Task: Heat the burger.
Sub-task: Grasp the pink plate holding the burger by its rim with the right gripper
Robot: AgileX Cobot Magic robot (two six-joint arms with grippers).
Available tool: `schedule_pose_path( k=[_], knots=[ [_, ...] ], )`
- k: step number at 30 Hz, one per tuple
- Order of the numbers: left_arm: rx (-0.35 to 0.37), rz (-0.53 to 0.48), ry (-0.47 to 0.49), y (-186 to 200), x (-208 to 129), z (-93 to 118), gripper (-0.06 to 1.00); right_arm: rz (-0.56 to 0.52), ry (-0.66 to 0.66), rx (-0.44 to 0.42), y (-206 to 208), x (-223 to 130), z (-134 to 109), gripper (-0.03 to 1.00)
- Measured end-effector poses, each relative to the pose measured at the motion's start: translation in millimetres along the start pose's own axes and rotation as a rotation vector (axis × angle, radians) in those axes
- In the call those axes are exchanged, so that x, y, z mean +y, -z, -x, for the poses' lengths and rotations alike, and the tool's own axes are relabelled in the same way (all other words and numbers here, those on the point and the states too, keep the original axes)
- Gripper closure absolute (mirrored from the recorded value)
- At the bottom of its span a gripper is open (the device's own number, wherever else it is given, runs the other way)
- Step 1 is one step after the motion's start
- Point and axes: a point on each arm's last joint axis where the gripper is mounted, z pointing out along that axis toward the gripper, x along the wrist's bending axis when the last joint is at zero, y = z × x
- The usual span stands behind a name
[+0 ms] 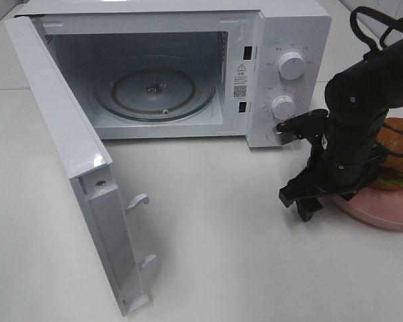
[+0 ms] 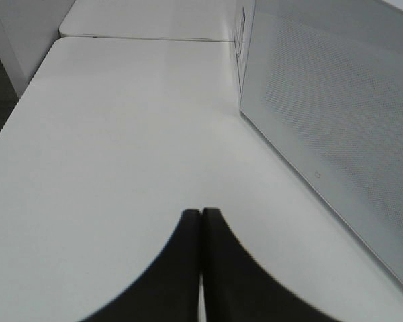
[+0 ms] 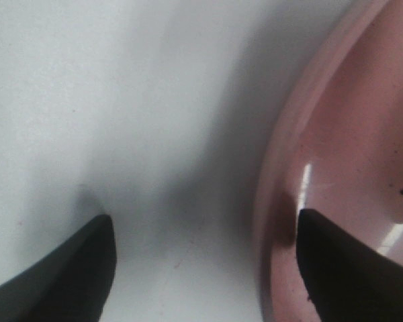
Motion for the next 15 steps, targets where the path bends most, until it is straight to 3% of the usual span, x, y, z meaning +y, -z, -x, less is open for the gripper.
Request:
schedule_pose_path(
  k=[4, 6, 7, 9, 10, 11, 12, 13, 14, 15],
  knots=[
    [0.0, 0.0, 0.0, 0.0, 0.0, 0.0, 0.94, 0.005, 0.001, 0.001, -1.0, 1.4, -0.2, 0.29],
    [0.0, 0.0, 0.0, 0.0, 0.0, 0.0, 0.94, 0.005, 0.007, -0.002, -2.0, 1.4, 0.0, 0.38],
    [0.0, 0.0, 0.0, 0.0, 0.0, 0.0, 0.94, 0.005, 0.007, -0.002, -2.0, 1.4, 0.0, 0.38],
    [0.0, 0.0, 0.0, 0.0, 0.0, 0.0, 0.94, 0.005, 0.029, -0.018, -2.4, 1.4, 1.9, 0.55],
    [0.0, 0.0, 0.0, 0.0, 0.0, 0.0, 0.94, 0.005, 0.029, -0.018, -2.4, 1.4, 1.9, 0.55],
    [0.0, 0.0, 0.0, 0.0, 0.0, 0.0, 0.94, 0.007, 0.037, -0.025, -2.2, 2.0, 3.3, 0.67],
    [0.0, 0.0, 0.0, 0.0, 0.0, 0.0, 0.94, 0.007, 0.037, -0.025, -2.2, 2.0, 3.3, 0.67],
    [0.0, 0.0, 0.0, 0.0, 0.0, 0.0, 0.94, 0.007, 0.041, -0.027, -2.2, 2.0, 3.5, 0.8],
    [0.0, 0.0, 0.0, 0.0, 0.0, 0.0, 0.94, 0.008, 0.042, -0.028, -2.2, 2.0, 3.5, 0.86],
    [0.0, 0.0, 0.0, 0.0, 0.0, 0.0, 0.94, 0.008, 0.042, -0.028, -2.2, 2.0, 3.5, 0.86]
  ],
)
